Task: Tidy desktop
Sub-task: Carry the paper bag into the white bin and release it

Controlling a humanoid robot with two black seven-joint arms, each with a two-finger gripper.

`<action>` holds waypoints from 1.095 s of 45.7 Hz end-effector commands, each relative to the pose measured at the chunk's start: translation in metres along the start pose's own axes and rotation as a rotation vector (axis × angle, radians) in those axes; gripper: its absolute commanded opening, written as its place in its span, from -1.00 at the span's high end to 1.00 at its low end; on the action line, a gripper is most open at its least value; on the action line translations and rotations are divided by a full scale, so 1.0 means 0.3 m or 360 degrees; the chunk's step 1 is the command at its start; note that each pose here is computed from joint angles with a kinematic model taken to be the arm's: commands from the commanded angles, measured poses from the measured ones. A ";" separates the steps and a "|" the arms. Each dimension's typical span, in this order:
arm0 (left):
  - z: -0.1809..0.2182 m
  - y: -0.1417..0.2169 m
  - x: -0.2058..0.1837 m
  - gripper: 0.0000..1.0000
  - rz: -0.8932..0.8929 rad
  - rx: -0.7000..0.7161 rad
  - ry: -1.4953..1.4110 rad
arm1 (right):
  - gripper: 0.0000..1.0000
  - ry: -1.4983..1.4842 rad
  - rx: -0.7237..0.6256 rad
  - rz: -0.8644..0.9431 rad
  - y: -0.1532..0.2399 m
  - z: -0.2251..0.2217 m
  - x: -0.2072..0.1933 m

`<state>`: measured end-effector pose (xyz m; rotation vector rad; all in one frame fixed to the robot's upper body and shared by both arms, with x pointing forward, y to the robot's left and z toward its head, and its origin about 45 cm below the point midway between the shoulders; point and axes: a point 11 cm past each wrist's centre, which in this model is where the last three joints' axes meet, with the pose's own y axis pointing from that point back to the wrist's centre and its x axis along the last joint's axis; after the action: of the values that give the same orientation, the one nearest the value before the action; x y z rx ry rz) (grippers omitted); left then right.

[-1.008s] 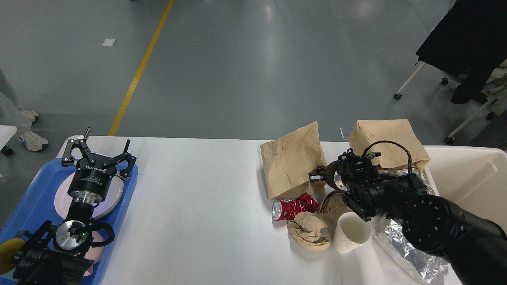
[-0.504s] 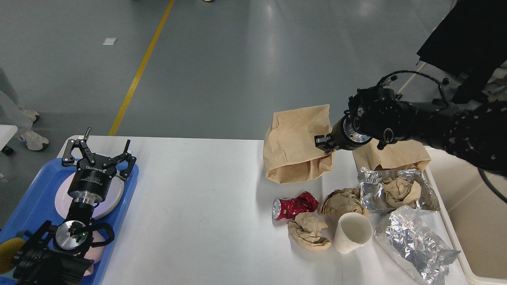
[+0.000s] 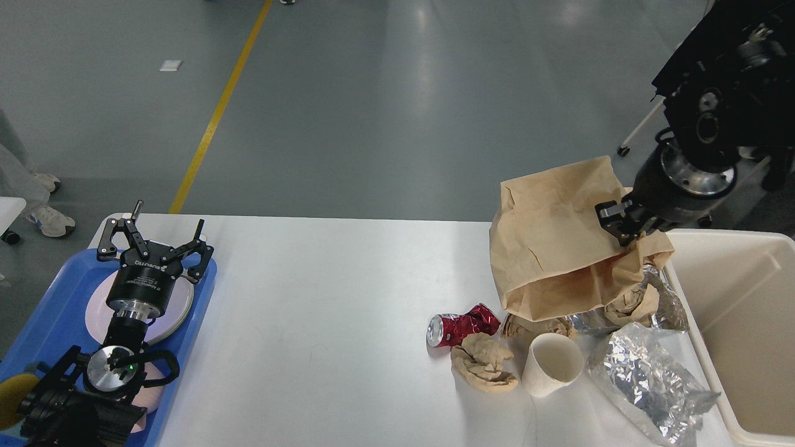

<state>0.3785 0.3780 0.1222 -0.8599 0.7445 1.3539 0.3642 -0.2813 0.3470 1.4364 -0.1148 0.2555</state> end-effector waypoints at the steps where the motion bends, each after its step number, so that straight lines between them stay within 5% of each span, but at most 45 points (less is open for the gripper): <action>1: 0.003 0.001 0.002 -0.94 0.0004 -0.0003 -0.0003 | 1.00 -0.0125 0.0018 -0.0001 0.089 0.055 -0.069; 12: 0.001 0.001 0.002 -0.93 0.0004 -0.0002 0.0000 | 1.00 -0.0375 -0.0045 0.0093 0.105 0.201 -0.090; 19: 0.003 0.001 0.002 -0.94 0.0004 -0.0003 -0.0003 | 1.00 -0.0633 -0.0155 0.0122 0.047 0.434 -0.131; 33: 0.000 0.001 0.002 -0.94 0.0004 -0.0002 0.0000 | 1.00 -0.1069 -0.0498 0.0230 -0.213 0.958 -0.278; 50: 0.003 0.001 0.002 -0.93 0.0004 -0.0003 -0.0003 | 1.00 -0.1133 -0.0819 0.0426 -0.626 1.103 -0.564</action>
<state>0.3783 0.3787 0.1219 -0.8600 0.7444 1.3573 0.2923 -0.6397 0.2139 0.9907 -0.8601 -0.1159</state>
